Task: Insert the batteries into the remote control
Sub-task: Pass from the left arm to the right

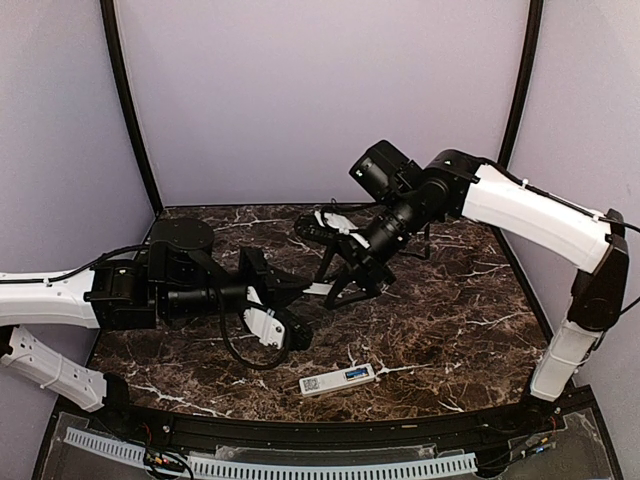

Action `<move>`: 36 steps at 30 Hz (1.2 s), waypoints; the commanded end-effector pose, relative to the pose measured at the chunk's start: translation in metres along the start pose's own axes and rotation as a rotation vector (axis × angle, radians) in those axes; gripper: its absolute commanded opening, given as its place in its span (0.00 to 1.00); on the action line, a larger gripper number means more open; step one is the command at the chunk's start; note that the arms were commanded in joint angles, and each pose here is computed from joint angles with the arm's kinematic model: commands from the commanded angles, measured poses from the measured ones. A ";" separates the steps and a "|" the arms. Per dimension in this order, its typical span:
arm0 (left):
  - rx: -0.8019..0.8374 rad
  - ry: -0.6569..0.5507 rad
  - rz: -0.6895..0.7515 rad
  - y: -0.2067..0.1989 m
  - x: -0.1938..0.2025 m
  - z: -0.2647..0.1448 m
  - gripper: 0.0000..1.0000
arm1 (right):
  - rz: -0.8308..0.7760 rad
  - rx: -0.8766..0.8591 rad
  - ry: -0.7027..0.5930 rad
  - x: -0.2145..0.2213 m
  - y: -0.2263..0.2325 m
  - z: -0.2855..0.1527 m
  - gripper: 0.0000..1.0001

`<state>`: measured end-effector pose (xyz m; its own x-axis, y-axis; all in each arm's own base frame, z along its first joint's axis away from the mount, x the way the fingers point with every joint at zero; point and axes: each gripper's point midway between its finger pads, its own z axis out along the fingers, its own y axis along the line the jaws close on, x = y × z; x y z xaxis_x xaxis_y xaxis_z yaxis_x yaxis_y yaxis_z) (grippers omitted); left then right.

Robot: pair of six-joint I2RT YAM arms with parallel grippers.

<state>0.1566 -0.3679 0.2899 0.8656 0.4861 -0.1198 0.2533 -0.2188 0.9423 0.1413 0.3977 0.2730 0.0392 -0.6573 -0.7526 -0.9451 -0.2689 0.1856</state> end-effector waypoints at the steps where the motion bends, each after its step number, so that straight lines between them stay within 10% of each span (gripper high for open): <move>1: -0.022 -0.026 0.010 0.008 -0.006 -0.003 0.00 | -0.026 -0.015 -0.008 -0.004 0.004 0.004 0.51; 8: -0.020 -0.017 0.012 0.008 -0.005 0.000 0.00 | -0.023 -0.031 0.000 -0.001 0.006 0.006 0.39; 36: -0.008 -0.034 0.021 0.003 -0.008 0.003 0.00 | -0.020 -0.036 0.009 -0.003 0.005 0.008 0.44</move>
<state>0.1561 -0.3718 0.2835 0.8727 0.4763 -0.1072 0.2468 -0.2411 0.9386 0.1381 0.3974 0.2699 0.0427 -0.6656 -0.7450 -0.9402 -0.2790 0.1953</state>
